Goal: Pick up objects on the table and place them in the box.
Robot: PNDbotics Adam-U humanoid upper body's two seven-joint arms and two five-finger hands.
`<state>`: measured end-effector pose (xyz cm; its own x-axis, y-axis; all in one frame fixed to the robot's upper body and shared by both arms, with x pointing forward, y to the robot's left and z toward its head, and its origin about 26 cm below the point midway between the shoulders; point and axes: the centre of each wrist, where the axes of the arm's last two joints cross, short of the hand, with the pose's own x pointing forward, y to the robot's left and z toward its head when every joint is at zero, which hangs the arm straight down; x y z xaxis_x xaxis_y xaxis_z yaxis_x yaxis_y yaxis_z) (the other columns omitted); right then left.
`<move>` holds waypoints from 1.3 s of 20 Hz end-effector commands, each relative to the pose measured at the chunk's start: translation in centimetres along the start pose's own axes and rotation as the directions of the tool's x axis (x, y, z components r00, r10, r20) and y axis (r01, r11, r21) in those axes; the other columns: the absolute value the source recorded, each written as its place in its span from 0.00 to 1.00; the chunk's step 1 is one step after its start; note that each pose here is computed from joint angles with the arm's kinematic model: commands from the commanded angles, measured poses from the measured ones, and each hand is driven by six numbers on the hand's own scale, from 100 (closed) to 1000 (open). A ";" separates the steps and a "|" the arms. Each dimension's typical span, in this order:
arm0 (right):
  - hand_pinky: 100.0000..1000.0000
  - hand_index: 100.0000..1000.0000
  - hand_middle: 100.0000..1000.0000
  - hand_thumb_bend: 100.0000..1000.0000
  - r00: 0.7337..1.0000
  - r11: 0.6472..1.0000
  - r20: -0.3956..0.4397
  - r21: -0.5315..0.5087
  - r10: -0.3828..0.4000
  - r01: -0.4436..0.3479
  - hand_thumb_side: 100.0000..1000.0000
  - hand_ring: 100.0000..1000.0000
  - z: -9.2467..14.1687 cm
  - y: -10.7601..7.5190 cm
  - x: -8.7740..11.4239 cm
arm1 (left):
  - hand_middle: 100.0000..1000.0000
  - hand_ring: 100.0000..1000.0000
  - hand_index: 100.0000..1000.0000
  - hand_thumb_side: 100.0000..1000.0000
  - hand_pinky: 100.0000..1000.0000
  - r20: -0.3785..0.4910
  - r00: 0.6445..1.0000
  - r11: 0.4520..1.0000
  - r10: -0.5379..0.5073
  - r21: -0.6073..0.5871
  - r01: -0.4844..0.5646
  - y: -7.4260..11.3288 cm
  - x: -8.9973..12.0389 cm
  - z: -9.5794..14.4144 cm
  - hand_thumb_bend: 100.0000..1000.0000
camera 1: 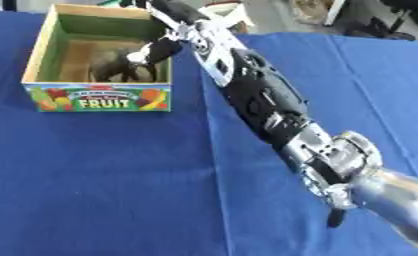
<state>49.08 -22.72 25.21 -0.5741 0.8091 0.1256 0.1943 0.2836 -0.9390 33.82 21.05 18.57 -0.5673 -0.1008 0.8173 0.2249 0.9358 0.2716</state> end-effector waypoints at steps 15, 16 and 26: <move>0.61 0.80 0.70 0.00 0.862 0.709 0.280 -0.490 -0.423 0.507 0.34 0.75 10.3 -6.3 3.5 | 0.53 0.57 0.66 0.02 0.41 -0.077 0.995 0.983 -0.071 0.162 0.082 3.1 -1.2 2.4 0.39; 0.60 0.81 0.70 0.00 0.853 0.692 0.269 -0.501 -0.447 0.520 0.35 0.75 11.1 -5.8 3.4 | 0.53 0.57 0.66 0.03 0.41 -0.081 0.994 0.982 -0.072 0.166 0.085 3.2 -1.3 2.6 0.39; 0.58 0.80 0.69 0.00 0.784 0.576 0.114 -0.615 -0.611 0.538 0.35 0.74 17.3 -1.2 1.3 | 0.54 0.57 0.66 0.12 0.42 -0.094 0.993 0.977 -0.068 0.194 0.085 3.5 -1.8 3.2 0.43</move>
<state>34.73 -30.49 19.78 -0.6362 0.4026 0.6582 0.2692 0.9153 -0.2997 33.13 25.07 15.75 -0.4858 -0.1830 0.8547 0.0346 0.9730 0.2280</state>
